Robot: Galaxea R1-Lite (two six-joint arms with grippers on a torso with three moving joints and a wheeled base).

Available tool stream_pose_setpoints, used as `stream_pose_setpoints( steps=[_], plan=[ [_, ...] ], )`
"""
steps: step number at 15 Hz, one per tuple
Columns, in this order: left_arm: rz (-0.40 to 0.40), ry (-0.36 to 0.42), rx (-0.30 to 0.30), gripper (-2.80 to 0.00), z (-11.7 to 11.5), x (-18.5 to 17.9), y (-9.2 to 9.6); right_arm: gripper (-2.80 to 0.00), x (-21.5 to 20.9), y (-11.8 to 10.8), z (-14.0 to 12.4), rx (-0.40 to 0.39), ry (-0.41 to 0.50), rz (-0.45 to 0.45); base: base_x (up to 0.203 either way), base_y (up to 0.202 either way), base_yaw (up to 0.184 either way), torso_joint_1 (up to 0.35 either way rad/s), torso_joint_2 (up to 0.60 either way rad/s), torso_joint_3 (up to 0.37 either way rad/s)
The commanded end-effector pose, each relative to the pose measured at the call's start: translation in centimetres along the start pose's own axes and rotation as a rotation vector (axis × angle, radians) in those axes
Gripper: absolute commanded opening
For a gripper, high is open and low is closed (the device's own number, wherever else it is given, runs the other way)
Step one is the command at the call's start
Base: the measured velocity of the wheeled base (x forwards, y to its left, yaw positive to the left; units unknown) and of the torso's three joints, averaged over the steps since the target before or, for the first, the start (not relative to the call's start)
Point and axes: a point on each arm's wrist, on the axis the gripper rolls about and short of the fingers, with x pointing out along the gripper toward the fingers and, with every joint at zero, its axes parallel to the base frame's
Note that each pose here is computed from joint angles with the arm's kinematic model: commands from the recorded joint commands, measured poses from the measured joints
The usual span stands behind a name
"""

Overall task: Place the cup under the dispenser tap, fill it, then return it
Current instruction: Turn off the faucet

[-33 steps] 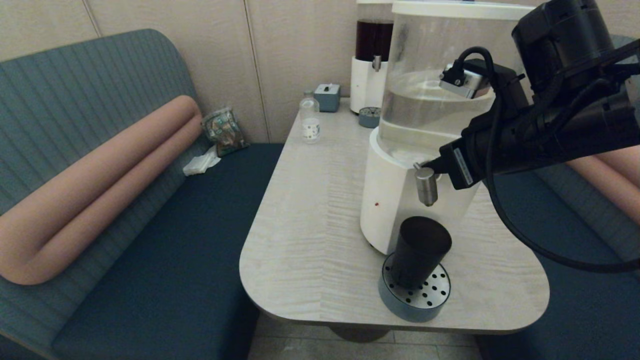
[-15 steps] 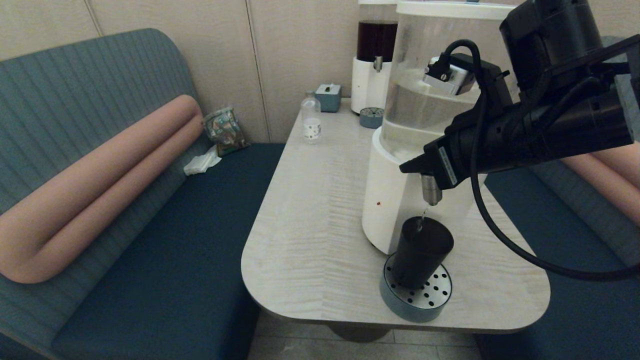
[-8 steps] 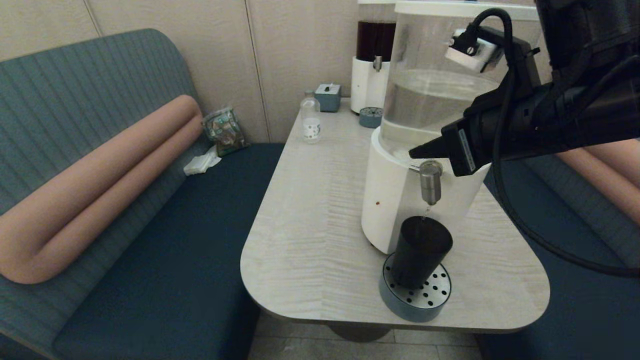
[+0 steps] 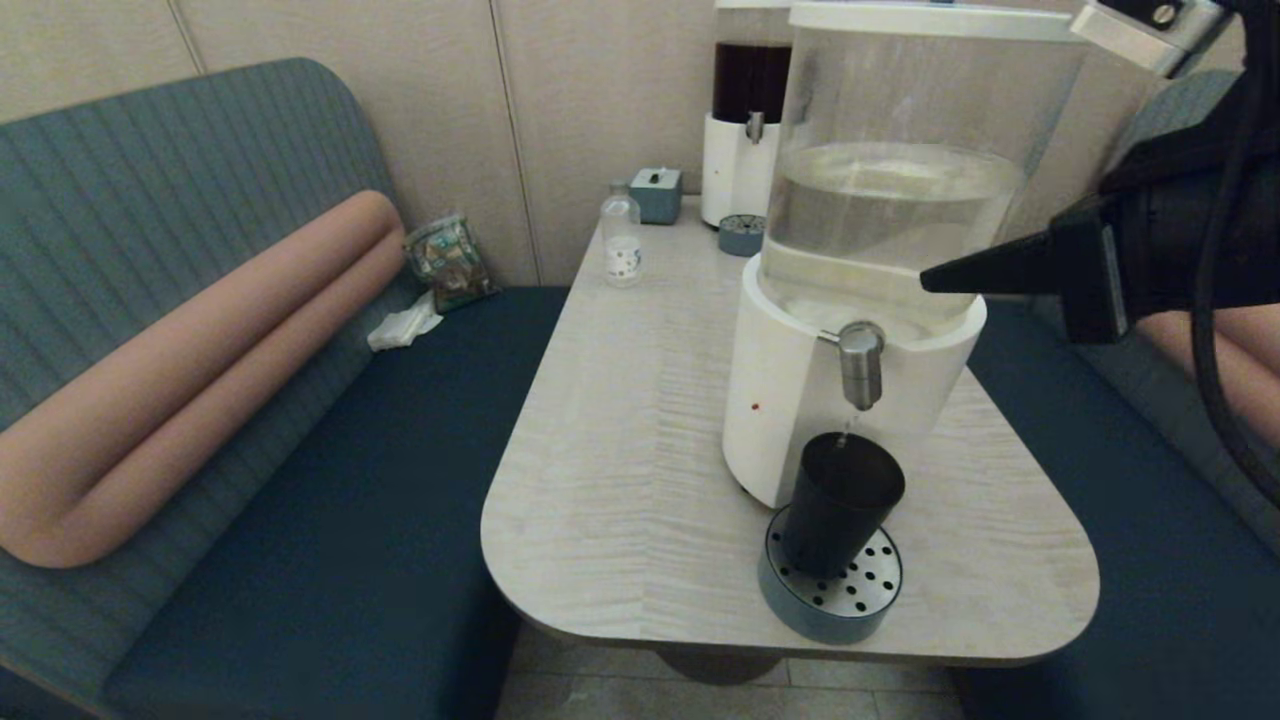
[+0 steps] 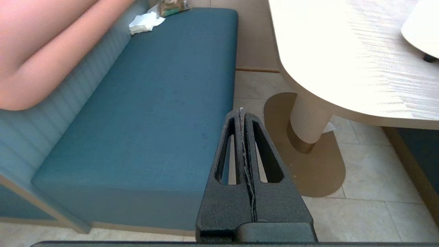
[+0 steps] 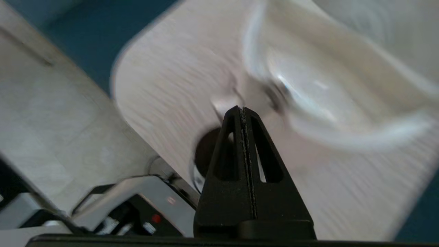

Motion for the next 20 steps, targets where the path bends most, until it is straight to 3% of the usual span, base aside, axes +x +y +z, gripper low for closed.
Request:
stream_pose_setpoints(
  steps=[1, 4, 6, 9, 12, 15, 18, 20],
  plan=[
    [0.0, 0.001, -0.001, -2.8, 0.0, 0.0, 0.0, -2.8, -2.4, -0.1, -0.7, 0.001, -0.015, -0.067, 0.0, 0.0, 0.0, 0.0, 0.0, 0.0],
    [0.0, 0.001, -0.001, -2.8, 0.0, 0.0, 0.0, -2.8, -2.4, -1.0, -2.3, 0.007, 0.061, -0.293, 0.0, 0.0, 0.0, 0.0, 0.0, 0.0],
    [0.0, 0.001, -0.002, -2.8, 0.0, 0.0, 0.0, -2.8, -1.9, -1.4, -2.6, 0.005, 0.095, -0.385, 0.0, 0.0, 0.0, 0.0, 0.0, 0.0],
    [0.0, 0.001, -0.001, -2.8, 0.0, 0.0, 0.0, -2.8, -0.7, -0.4, -1.3, -0.01, 0.062, -0.329, 0.0, 0.0, 0.0, 0.0, 0.0, 0.0],
    [0.0, 0.001, -0.001, -2.8, 0.0, 0.0, 0.0, -2.8, 1.2, 1.9, 0.4, -0.042, 0.022, -0.222, 0.0, 0.0, 0.0, 0.0, 0.0, 0.0],
    [0.0, 0.001, -0.001, -2.8, 0.0, 0.0, 0.0, -2.8, 3.5, 4.5, 1.2, -0.02, 0.025, -0.144, 0.0, 0.0, 0.0, 0.0, 0.0, 0.0],
    [0.0, 0.001, -0.001, -2.8, 0.0, 0.0, 0.0, -2.8, 5.8, 5.4, 1.4, -0.025, 0.065, -0.145, 0.0, 0.0, 0.0, 0.0, 0.0, 0.0],
    [0.0, 0.001, -0.001, -2.8, 0.0, 0.0, 0.0, -2.8, 7.8, 6.1, 1.3, -0.045, 0.11, -0.208, 0.0, 0.0, 0.0, 0.0, 0.0, 0.0]
  ],
)
